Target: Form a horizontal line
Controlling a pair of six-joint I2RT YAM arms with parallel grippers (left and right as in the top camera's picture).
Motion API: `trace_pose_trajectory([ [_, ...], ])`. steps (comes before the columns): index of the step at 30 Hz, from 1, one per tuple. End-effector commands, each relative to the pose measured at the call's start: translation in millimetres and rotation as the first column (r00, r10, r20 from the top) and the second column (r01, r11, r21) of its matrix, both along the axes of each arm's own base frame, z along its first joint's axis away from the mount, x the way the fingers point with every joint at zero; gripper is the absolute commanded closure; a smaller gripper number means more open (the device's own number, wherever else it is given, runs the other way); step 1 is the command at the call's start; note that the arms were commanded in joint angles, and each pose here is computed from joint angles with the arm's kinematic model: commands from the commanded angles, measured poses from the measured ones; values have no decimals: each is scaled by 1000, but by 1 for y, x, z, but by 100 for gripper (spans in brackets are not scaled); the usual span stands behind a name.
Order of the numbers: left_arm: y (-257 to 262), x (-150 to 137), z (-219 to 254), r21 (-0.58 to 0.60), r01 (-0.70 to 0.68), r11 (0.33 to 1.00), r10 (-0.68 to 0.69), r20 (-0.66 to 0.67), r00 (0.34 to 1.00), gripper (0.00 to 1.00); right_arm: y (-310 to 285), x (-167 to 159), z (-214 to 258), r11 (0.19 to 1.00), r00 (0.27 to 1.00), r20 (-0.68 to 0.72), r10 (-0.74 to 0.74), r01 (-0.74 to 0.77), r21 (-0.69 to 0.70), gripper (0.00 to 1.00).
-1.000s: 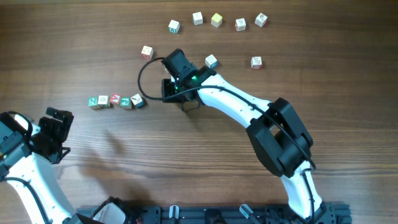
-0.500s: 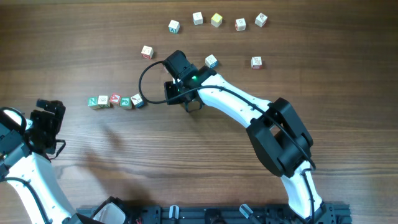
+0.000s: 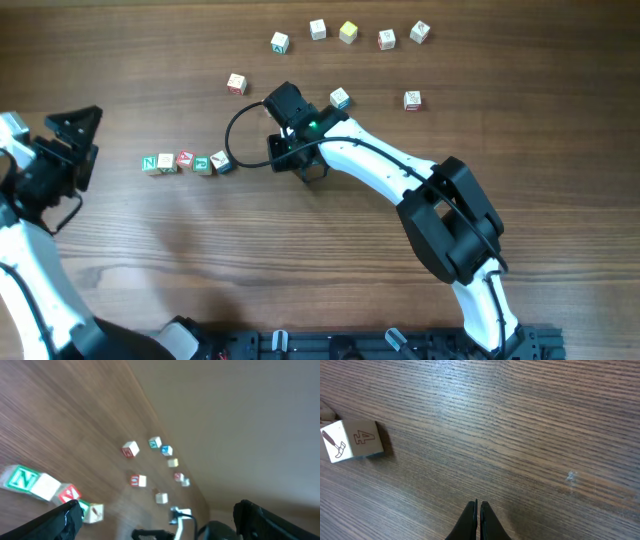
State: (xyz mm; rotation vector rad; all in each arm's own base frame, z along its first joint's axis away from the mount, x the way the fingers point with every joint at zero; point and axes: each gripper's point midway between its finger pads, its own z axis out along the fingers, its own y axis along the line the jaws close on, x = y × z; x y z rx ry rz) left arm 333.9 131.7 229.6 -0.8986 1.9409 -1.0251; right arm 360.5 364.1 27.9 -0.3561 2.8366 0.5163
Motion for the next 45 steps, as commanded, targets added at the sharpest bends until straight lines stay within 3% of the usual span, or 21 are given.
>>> trace_pose_trajectory([
  [1, -16, 3, 5, -65, 124, 990, -121, 45, 992, 0, -4, -5, 4, 1000, 1000, -21, 13, -13, -6, 94],
  [11, -121, -25, 30, -104, 428, 898, -419, 100, 902, 0, -52, -40, -11, 986, 978, -206, -35, -1, -169, 96],
  [17, -180, -42, 50, 10, 547, 837, -545, 90, 833, 0, -72, -61, -13, 969, 955, -291, -59, -15, -246, 96],
  [24, -174, -42, 73, 132, 428, 894, -432, 6, 902, 0, -78, -65, -14, 963, 953, -300, -27, -56, -264, 96],
  [30, -113, -29, 61, 325, 212, 922, -155, -190, 969, 0, -69, -54, -13, 972, 965, -261, -18, -45, -231, 95],
  [36, -55, -18, 10, 460, 179, 870, 20, -396, 918, 0, -53, -35, -11, 985, 983, -184, -2, -29, -169, 95],
  [45, -4, 7, -86, 360, 220, 906, 44, -599, 800, 0, -15, 2, 3, 1000, 999, -31, 20, -20, -3, 95],
])
